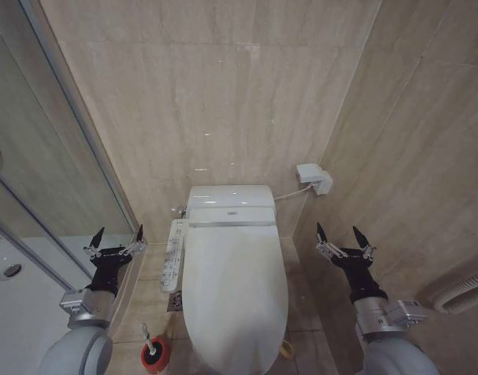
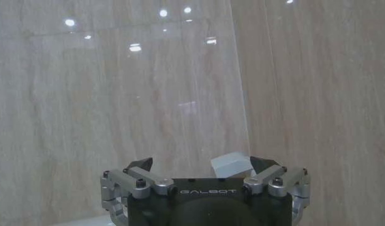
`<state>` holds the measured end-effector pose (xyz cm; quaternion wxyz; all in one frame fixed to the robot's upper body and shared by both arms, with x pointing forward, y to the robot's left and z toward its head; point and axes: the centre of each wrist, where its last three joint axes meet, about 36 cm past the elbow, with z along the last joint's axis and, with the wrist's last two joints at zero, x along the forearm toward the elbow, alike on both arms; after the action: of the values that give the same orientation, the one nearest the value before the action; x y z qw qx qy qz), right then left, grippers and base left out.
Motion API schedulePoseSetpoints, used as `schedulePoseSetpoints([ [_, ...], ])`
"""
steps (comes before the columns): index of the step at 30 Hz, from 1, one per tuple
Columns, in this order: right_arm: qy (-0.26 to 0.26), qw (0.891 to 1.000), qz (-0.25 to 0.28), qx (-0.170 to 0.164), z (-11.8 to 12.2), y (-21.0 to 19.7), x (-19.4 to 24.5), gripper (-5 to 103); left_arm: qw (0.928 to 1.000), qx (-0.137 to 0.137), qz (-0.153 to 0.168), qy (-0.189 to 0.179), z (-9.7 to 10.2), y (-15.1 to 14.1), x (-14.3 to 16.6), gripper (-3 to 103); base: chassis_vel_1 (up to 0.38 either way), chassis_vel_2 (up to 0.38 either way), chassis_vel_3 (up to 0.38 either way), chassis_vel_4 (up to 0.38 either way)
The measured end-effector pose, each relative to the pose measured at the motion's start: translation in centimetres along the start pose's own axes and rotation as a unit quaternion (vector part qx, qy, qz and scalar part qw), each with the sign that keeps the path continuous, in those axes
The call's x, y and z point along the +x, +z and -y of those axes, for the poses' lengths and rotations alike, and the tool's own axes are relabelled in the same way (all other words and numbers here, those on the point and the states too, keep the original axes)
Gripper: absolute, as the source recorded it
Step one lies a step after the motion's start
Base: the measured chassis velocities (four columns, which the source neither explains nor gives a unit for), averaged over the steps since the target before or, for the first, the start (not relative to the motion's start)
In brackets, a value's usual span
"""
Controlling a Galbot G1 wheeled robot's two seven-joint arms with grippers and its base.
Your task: Open the toilet lid, clean the toilet bowl with a toilet brush, close the toilet lid, and flush.
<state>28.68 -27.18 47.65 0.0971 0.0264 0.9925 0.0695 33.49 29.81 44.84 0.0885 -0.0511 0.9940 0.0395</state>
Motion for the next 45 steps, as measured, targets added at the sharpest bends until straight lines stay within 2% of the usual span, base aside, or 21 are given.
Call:
schedulePoseSetpoints([
  [5,0.000,1.000,0.000,0.000,0.0,0.0,0.0,100,1.0000,-0.002,-0.001,-0.002,0.1,1.4,0.1,100,0.000,0.000,0.000,0.000],
  [16,0.000,1.000,0.000,0.000,0.0,0.0,0.0,100,1.0000,0.002,0.004,-0.004,0.2,2.2,0.2,100,0.000,0.000,0.000,0.000],
  [20,0.000,1.000,0.000,0.000,0.0,0.0,0.0,100,0.9998,0.014,-0.004,-0.012,0.3,3.6,0.3,100,0.000,0.000,0.000,0.000],
  [21,0.000,1.000,0.000,0.000,0.0,0.0,0.0,100,0.9994,0.025,-0.012,-0.020,0.3,4.5,0.3,100,0.000,0.000,0.000,0.000],
  [25,0.000,1.000,0.000,0.000,0.0,0.0,0.0,100,0.9989,0.031,-0.022,-0.026,0.4,5.2,0.5,98,0.000,0.000,0.000,0.000],
  [45,0.000,1.000,0.000,0.000,0.0,0.0,0.0,100,0.9993,0.027,-0.012,-0.023,0.3,5.0,0.3,100,-0.025,0.026,0.027,-0.027],
])
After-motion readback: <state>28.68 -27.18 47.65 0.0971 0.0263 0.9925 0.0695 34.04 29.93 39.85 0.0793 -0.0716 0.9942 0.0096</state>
